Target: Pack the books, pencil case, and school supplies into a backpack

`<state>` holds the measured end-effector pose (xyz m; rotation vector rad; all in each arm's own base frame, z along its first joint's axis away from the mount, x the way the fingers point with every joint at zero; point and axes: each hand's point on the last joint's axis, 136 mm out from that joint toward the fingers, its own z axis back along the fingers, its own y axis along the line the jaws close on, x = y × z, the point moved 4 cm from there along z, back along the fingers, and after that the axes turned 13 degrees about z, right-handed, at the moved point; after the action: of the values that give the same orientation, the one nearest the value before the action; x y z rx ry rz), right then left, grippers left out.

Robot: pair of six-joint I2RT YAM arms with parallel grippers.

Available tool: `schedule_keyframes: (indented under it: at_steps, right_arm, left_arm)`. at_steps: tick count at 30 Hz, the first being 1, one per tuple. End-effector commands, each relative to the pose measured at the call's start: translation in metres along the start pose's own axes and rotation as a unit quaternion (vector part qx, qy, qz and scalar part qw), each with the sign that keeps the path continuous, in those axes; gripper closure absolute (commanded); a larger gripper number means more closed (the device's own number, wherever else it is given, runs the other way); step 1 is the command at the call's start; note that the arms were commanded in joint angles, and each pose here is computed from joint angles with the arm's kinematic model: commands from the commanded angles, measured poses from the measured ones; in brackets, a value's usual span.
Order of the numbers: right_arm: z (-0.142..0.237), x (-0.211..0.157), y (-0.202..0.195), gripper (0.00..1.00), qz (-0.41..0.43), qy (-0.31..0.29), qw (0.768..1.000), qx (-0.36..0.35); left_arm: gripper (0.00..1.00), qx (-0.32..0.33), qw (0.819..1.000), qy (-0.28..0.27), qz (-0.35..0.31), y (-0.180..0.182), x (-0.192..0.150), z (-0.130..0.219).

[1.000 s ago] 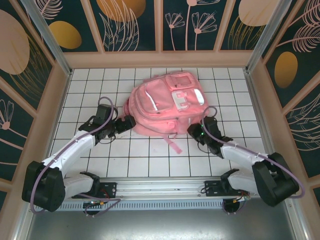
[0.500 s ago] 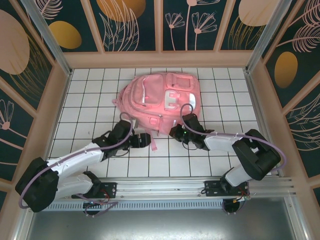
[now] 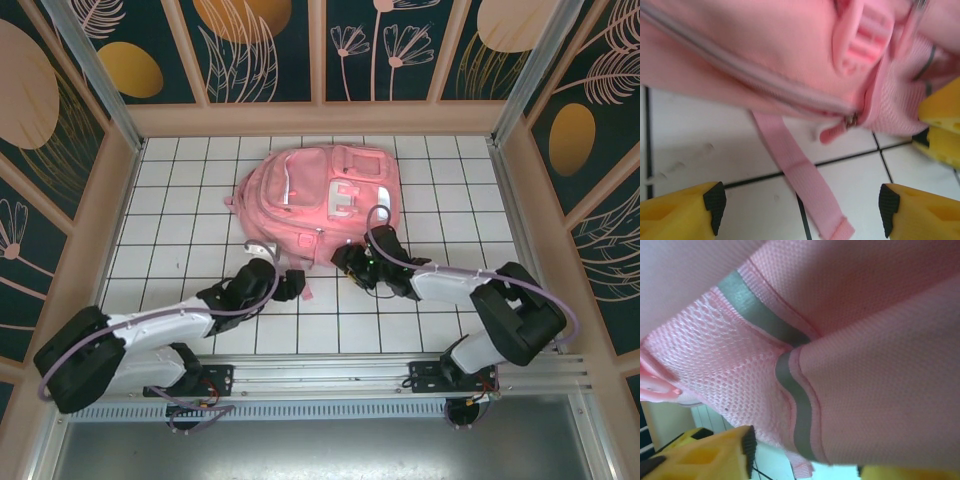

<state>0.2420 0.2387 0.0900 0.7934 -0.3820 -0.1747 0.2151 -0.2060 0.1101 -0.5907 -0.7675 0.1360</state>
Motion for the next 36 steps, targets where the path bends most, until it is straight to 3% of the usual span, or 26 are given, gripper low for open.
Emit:
schedule_keyframes:
  at_steps: [1,5,9,11,14,16,24,36]
  right_arm:
    - [0.013,0.003,-0.008,0.31,-0.03,-0.033,0.999,0.007]
    - [0.014,0.016,0.0,0.3,-0.043,-0.066,0.995,0.063]
    - [-0.003,0.024,0.004,0.38,-0.054,-0.061,0.993,0.08]
    - [-0.011,0.026,0.001,0.51,-0.068,-0.057,0.993,0.081]
    - [-0.014,0.028,0.003,0.84,-0.092,-0.06,0.989,0.1]
    - [-0.013,0.031,0.008,1.0,-0.098,-0.06,0.988,0.099]
    - [0.002,0.043,0.032,1.0,-0.106,-0.059,0.989,0.085]
    - [0.013,0.051,0.053,1.0,-0.126,-0.056,0.985,0.106]
  left_arm:
    - [0.18,-0.017,0.997,-0.079,0.015,0.0,0.022,0.017]
    - [0.17,-0.02,0.996,-0.084,0.006,0.001,0.023,0.022]
    - [0.16,-0.019,0.997,-0.078,0.003,0.003,0.019,0.021]
    - [0.17,-0.036,0.996,-0.08,-0.002,0.0,0.018,0.021]
    - [0.12,-0.042,0.996,-0.075,-0.018,-0.004,0.017,0.018]
    - [0.1,-0.032,0.997,-0.058,-0.038,-0.009,0.016,0.01]
    - [0.13,-0.031,0.996,-0.023,-0.085,-0.024,0.011,-0.018]
    - [0.18,-0.044,0.996,0.018,-0.072,-0.035,0.0,-0.041]
